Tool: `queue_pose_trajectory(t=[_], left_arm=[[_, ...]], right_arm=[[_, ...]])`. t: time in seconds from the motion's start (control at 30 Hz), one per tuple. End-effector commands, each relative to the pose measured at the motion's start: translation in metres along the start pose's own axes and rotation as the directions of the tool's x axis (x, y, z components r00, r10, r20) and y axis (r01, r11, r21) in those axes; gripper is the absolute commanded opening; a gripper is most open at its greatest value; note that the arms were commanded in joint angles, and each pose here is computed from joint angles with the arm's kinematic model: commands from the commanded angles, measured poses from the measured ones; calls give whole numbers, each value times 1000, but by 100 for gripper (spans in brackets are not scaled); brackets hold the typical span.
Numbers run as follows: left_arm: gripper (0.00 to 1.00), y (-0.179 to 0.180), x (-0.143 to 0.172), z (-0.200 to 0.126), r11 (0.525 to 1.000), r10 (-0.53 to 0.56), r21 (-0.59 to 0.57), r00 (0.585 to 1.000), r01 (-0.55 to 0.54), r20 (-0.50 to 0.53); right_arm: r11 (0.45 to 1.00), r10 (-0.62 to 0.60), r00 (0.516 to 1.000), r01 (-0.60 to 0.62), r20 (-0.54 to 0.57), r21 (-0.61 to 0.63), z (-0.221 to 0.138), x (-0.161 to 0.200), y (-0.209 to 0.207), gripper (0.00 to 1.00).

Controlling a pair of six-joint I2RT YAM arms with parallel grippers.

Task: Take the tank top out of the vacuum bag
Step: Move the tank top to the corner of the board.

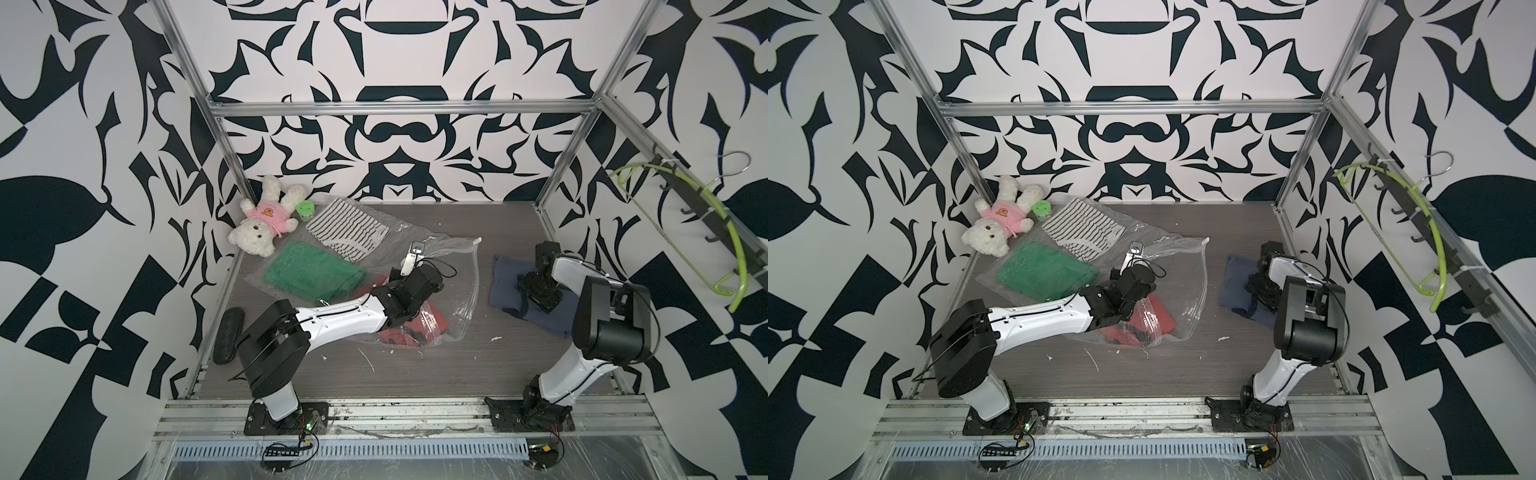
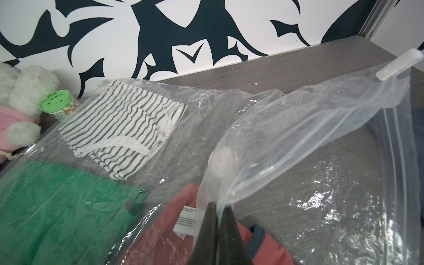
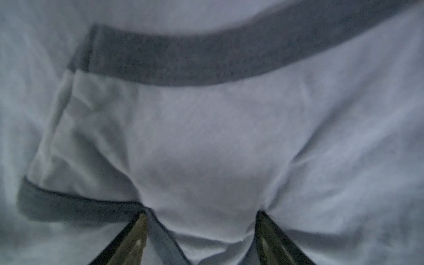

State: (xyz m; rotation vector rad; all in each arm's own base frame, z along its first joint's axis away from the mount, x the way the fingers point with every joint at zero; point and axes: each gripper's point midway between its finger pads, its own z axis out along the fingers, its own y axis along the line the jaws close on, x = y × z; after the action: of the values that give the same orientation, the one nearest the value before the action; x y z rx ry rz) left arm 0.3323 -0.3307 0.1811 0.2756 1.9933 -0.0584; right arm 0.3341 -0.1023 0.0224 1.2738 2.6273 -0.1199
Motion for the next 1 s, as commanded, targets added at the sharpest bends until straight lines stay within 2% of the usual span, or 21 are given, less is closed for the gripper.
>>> queue_pose_trajectory(t=[0.0,0.2,0.3,0.57,0.73,0.97], left_arm=[[0,10,-5,-3,1000,4,-26,1000,-4,7],[0,11,-7,-3,999,6,-37,1000,-6,11],[0,13,-5,-4,999,2,-43,1000,-2,8],[1,25,-3,-12,998,-18,-68,1000,18,7],[1,25,-3,-12,997,-11,-72,1000,11,4],[1,22,-7,-11,998,-10,-62,1000,11,11]], right_arm=[[991,-120,992,118,-35,-57,18,0,31,73],[941,-333,943,330,-30,-79,22,-1,87,73],[934,-342,938,333,-52,-126,28,-4,106,73],[906,-393,919,384,-18,-175,27,-27,137,73],[889,-440,898,434,-11,-148,29,-48,142,73],[897,-425,905,420,-3,-136,34,-68,151,71]])
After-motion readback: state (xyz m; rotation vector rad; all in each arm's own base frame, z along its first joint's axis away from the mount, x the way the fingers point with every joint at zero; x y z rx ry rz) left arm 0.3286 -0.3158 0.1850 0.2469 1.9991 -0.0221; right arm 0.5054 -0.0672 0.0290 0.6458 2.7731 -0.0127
